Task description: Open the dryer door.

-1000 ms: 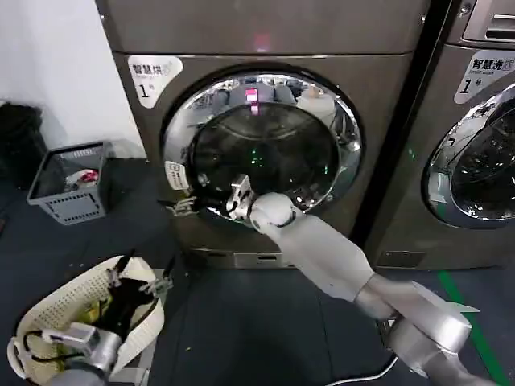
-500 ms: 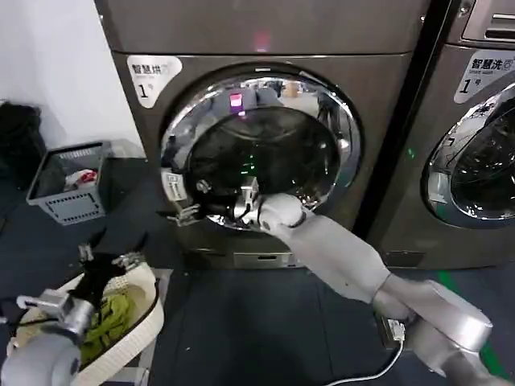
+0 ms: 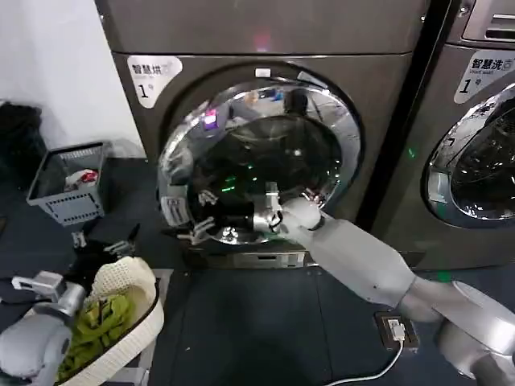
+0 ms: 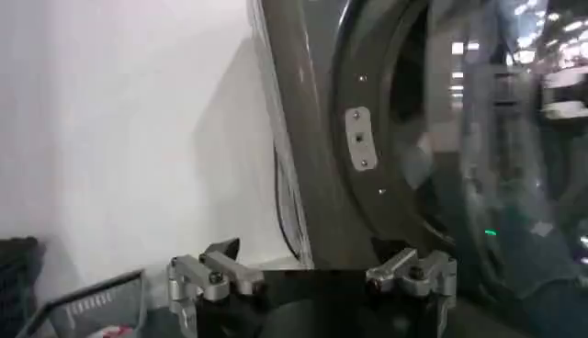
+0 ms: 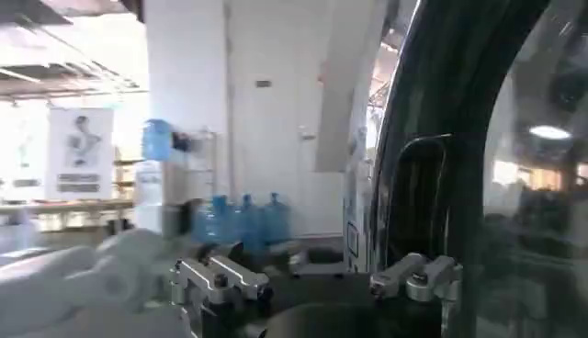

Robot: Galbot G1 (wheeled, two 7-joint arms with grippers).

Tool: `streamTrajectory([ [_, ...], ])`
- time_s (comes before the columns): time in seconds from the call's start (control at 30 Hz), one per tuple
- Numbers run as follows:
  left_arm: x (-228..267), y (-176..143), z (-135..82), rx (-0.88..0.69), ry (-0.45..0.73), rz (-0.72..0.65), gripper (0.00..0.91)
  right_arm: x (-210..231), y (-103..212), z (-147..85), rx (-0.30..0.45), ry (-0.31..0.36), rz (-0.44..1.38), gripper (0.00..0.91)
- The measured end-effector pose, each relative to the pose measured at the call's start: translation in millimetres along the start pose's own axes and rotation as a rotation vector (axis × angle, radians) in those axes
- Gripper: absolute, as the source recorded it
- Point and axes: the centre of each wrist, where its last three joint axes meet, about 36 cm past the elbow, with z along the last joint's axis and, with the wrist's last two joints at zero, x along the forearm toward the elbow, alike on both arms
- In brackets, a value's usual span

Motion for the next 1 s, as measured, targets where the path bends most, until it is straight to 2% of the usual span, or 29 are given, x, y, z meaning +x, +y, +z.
streamTrajectory([
  [0.23,-8,3,-4,0.002,-0.024,0.073,0.907,10,12,-9,-0.016,0.030,-0.088,0.907],
  [0.67,-31,6,-31,0.050,-0.072,0.221,0.907,38,48,-28,-0.021,0.088,-0.204,0.907],
  [1.0,-42,-10,-39,0.099,-0.128,0.336,0.907,67,69,-37,-0.008,0.143,-0.301,0.907],
])
